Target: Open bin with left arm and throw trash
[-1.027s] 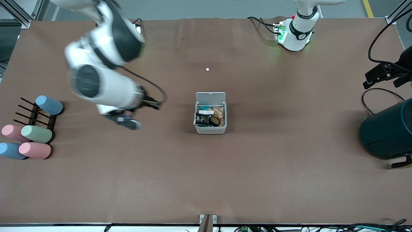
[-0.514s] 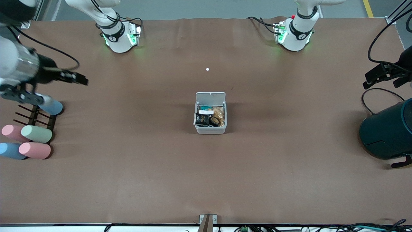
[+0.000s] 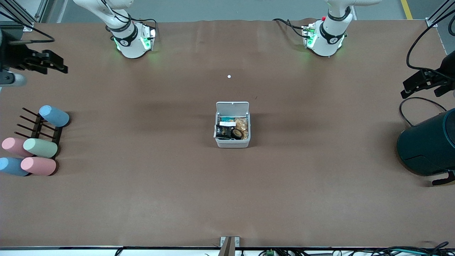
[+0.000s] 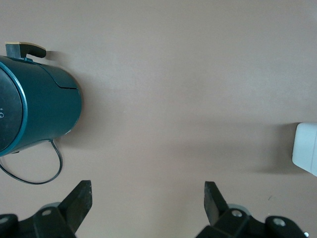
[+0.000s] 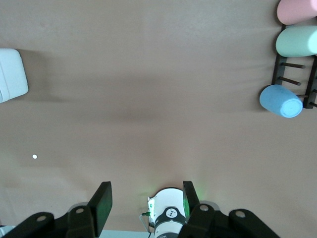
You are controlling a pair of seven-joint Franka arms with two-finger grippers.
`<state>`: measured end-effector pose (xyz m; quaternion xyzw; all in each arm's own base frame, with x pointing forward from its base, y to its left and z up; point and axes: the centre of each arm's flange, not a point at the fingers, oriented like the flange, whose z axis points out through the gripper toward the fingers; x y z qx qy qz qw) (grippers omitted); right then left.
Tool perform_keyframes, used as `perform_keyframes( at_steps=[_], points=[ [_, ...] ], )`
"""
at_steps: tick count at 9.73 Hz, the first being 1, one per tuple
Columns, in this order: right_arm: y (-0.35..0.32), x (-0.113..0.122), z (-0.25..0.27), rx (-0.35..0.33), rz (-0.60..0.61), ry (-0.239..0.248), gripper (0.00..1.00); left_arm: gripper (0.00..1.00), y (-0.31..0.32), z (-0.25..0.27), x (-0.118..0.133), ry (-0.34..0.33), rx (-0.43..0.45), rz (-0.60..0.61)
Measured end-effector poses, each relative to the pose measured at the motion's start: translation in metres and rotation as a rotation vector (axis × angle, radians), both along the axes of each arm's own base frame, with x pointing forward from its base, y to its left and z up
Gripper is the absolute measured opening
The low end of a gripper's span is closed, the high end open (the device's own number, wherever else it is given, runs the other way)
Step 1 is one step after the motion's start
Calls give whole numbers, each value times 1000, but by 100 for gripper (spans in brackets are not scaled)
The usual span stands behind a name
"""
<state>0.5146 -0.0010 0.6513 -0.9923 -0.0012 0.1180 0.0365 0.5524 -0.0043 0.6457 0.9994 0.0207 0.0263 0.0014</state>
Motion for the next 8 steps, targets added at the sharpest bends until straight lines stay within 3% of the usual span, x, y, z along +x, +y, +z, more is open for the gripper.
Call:
perform_keyframes(
  at_steps=[1,3,4,8],
  points=[
    [-8,1,2,2,-8,-11,70,100,0,0,0,0,0,1],
    [-9,5,7,0,-13,-53,95,100,2,0,0,1,0,3],
    [-10,8,10,-9,-15,-81,100,100,1,-1,1,3,0,3],
    [-16,13,9,-64,-20,-112,100,100,1,-4,2,7,0,2]
  ],
)
